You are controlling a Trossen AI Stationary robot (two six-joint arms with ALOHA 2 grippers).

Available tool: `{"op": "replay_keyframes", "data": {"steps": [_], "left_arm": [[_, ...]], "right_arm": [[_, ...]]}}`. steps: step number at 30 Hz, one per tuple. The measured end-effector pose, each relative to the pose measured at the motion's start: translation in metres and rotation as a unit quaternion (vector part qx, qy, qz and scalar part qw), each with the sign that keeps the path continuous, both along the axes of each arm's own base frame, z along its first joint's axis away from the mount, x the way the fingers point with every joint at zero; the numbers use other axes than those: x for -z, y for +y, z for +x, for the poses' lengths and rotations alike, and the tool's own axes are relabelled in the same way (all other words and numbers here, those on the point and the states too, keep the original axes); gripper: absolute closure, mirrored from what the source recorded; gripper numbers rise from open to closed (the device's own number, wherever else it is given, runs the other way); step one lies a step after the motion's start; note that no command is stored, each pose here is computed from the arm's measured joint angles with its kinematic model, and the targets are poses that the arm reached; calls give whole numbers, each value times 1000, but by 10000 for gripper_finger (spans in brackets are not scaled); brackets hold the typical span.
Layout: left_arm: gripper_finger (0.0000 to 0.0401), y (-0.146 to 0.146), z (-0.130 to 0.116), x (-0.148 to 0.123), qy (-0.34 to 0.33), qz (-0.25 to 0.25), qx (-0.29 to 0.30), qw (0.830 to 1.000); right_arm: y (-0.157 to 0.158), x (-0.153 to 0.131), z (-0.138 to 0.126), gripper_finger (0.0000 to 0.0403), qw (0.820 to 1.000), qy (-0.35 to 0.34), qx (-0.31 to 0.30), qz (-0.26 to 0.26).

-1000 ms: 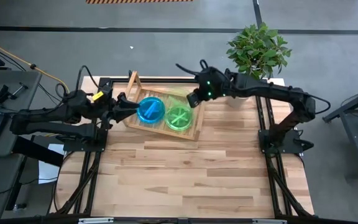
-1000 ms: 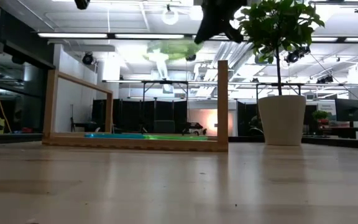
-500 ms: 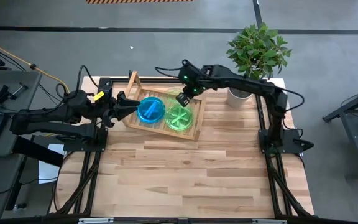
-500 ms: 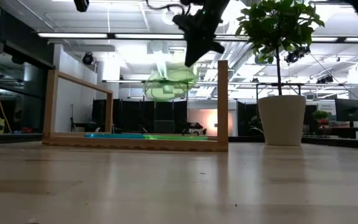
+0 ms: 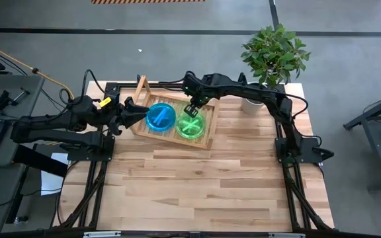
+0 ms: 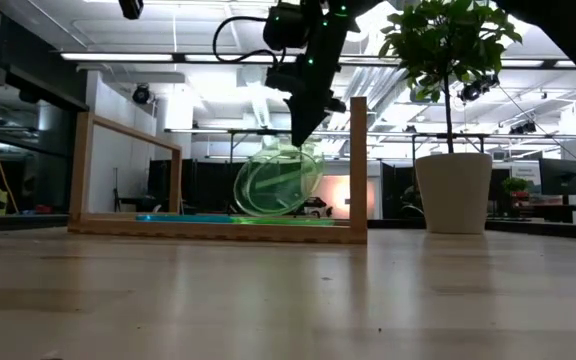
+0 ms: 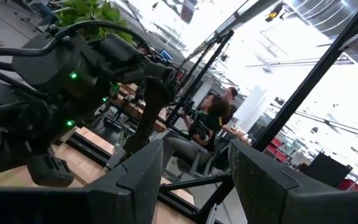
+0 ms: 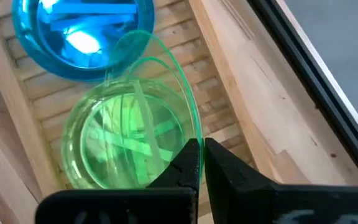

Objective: Place and stack plates onto a shelf
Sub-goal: Stack the transparent green plate on top of the transparent green plate on the shelf

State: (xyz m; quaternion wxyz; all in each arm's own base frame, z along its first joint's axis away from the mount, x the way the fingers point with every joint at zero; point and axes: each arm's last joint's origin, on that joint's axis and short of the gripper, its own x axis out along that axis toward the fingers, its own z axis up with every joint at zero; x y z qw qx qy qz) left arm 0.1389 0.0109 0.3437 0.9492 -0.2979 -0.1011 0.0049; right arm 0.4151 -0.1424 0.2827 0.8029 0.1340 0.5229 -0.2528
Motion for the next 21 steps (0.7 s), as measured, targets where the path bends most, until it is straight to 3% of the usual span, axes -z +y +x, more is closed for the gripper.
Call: {"op": "replay_keyframes", "data": {"steps": [10, 21], "left_arm": [[229, 0, 0, 0, 0, -1, 0, 1000], [229, 0, 0, 0, 1, -1, 0, 1000]], "right_arm": [[1, 1, 0, 403, 1000, -3, 8, 13], [7, 24, -3, 403, 998, 21, 21, 47]]}}
